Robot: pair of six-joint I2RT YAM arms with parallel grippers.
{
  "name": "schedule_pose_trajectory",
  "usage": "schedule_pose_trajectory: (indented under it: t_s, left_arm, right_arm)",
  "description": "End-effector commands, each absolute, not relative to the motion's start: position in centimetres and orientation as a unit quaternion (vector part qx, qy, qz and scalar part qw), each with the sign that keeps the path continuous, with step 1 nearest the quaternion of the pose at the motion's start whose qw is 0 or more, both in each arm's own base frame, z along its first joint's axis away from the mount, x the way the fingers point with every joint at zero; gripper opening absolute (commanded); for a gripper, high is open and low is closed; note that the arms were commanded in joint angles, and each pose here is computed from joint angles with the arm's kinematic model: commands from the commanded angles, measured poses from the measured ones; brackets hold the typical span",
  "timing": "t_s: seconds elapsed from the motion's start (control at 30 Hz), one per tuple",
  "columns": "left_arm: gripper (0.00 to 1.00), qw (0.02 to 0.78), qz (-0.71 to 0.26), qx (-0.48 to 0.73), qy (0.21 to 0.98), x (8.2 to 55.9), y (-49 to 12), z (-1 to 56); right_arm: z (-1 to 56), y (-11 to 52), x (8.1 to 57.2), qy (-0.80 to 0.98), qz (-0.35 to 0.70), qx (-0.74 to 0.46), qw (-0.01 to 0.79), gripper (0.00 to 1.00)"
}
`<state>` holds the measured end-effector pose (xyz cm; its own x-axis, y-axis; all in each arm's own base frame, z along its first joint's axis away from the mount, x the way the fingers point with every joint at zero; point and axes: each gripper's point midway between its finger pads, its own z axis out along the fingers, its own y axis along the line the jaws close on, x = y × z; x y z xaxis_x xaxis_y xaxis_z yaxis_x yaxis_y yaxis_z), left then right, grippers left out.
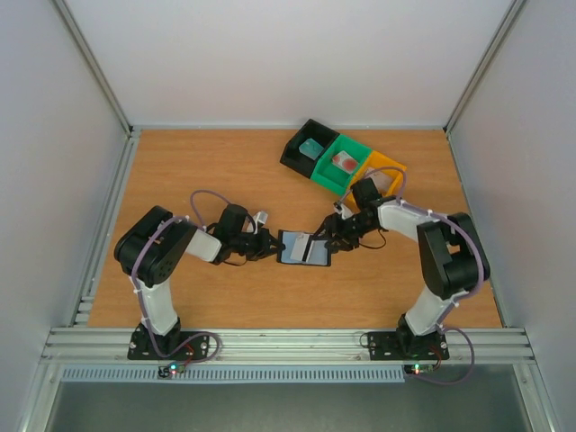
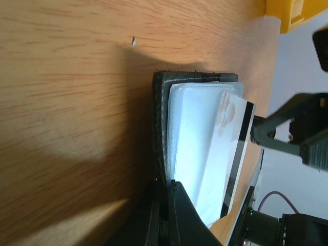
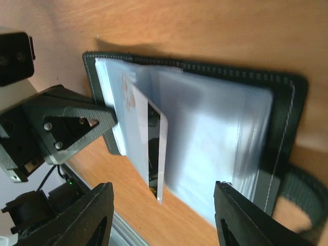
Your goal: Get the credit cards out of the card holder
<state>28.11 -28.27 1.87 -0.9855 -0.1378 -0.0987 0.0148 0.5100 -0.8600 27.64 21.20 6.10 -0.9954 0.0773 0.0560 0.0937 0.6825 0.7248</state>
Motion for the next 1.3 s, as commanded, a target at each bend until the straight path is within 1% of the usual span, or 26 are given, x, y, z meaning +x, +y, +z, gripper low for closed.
schedule_pose_trajectory:
  t_s: [0.0,0.1,0.3,0.37,0.63,0.67,0.7,0.8,0.83,0.93,1.0,1.27]
  left_arm:
    - [0.0,0.09,-0.503,-0.02,0.859,28.5,-28.9,2.4]
    - [0.0,0.092,-0.528,0.016,0.844,28.3,-30.6,3.8]
    - [0.0,0.069,-0.538,0.041,0.839,27.8,-32.3,3.6]
    - [0.0,0.059,-0.543,0.052,0.836,27.5,-33.1,3.6]
    - [0.0,0.032,-0.553,0.072,0.829,27.2,-35.2,3.5]
    - [0.0,0.03,-0.555,0.074,0.828,27.2,-35.4,3.5]
    - [0.0,0.027,-0.556,0.075,0.827,27.2,-35.6,3.4]
    - [0.0,0.022,-0.558,0.075,0.826,27.2,-35.8,3.3]
    - [0.0,0.022,-0.559,0.075,0.826,27.2,-35.8,3.3]
    - [0.0,0.024,-0.56,0.074,0.825,27.3,-35.7,3.4]
    - [0.0,0.026,-0.561,0.071,0.825,27.3,-35.5,3.4]
    - [0.0,0.047,-0.536,0.031,0.842,28.0,-33.5,2.8]
  right_arm:
    - [6.2,21.5,28.2,-0.907,-0.419,-0.007,0.047,0.56]
    - [5.8,20.5,28.6,-0.908,-0.415,-0.009,0.05,0.57]
    - [4.6,19.5,28.7,-0.897,-0.437,-0.008,0.061,0.56]
    - [4.7,19.5,28.8,-0.896,-0.44,0.0,0.068,0.53]
    - [4.2,18.3,29.7,-0.889,-0.455,-0.018,0.052,0.52]
    - [4.3,18.3,29.6,-0.889,-0.454,-0.015,0.052,0.51]
    - [4.3,18.3,29.6,-0.889,-0.454,-0.014,0.051,0.46]
    - [4.8,18.4,29.5,-0.887,-0.46,-0.007,0.047,0.23]
    - [5.0,18.4,29.4,-0.885,-0.464,-0.007,0.047,0.17]
    - [5.2,18.4,29.2,-0.884,-0.465,-0.01,0.052,0.06]
    - [5.2,18.2,28.7,-0.888,-0.456,-0.014,0.055,0.02]
    - [5.8,16.4,27.4,-0.9,-0.431,-0.04,0.044,0.01]
